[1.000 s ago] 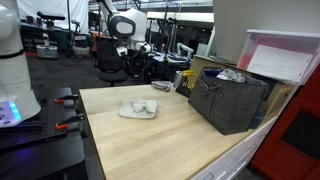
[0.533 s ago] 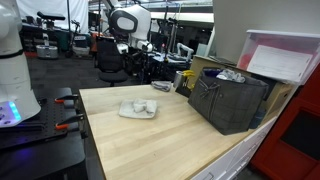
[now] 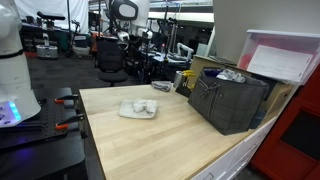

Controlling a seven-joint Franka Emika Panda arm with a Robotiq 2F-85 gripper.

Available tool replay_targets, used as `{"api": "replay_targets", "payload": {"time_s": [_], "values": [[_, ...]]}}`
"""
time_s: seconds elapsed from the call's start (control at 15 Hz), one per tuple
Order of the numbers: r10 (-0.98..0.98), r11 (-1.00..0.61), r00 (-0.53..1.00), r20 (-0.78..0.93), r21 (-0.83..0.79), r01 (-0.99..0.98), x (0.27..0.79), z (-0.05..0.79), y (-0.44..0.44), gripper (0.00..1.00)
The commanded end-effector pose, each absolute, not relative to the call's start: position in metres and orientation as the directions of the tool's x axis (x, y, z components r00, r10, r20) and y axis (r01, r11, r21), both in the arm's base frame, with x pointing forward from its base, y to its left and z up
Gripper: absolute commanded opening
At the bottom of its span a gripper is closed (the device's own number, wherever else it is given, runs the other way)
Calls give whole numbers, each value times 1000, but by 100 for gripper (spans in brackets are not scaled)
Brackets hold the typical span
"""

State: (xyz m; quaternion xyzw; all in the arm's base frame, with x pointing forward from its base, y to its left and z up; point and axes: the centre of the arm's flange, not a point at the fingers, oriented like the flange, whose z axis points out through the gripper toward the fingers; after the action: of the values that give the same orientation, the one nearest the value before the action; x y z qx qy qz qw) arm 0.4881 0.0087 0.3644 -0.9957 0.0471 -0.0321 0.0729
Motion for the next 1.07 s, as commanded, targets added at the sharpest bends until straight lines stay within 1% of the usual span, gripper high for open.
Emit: {"api": "replay_targets", "payload": {"time_s": [0.0,0.27,0.53,1.0], "values": [[-123,-985,988,92,-129,-111,483,416,0,100],[-140,-983,982,129,-135,-122,483,451,-13,100],[-152,-979,982,111,-156,-134,489,474,-25,100],[-143,-982,986,85,-136,-131,506,511,-42,100]]}}
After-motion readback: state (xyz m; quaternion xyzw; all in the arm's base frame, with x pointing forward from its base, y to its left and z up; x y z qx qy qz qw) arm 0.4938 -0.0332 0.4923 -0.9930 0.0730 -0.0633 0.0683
